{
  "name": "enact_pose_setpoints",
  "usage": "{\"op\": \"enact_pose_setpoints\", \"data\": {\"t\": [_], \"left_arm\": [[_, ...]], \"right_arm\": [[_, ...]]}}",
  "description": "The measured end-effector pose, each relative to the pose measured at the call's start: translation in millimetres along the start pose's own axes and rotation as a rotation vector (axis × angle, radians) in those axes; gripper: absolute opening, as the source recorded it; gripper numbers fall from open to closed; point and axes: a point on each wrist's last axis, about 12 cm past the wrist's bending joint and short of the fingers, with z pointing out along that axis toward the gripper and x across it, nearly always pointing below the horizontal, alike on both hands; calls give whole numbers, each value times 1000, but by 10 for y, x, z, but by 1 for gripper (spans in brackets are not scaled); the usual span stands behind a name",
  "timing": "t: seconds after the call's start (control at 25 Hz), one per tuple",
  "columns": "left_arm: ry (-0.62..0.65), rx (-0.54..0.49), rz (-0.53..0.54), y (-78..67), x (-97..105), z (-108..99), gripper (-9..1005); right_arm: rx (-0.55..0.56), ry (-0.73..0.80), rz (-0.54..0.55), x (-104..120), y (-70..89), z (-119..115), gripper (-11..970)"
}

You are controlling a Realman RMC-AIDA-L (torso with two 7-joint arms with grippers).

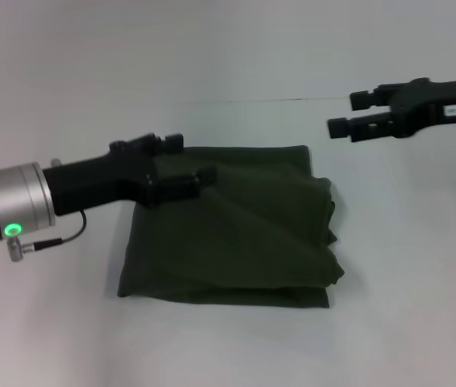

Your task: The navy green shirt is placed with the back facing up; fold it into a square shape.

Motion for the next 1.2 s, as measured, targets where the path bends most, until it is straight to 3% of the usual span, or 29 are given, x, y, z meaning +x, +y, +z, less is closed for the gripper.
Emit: {"op": "enact_pose_setpoints", "data": {"t": [0.2, 0.48, 1.2], "left_arm": [[3, -7, -4, 3, 51, -15, 909], [35, -5, 9, 15, 66, -55, 910], [18, -98, 26, 193, -49, -308, 910]], "right_arm": [[3, 119, 116, -52, 18, 183, 915], [38, 239, 134, 54, 56, 491, 915], [100, 326, -60, 272, 206, 1009, 915]]}}
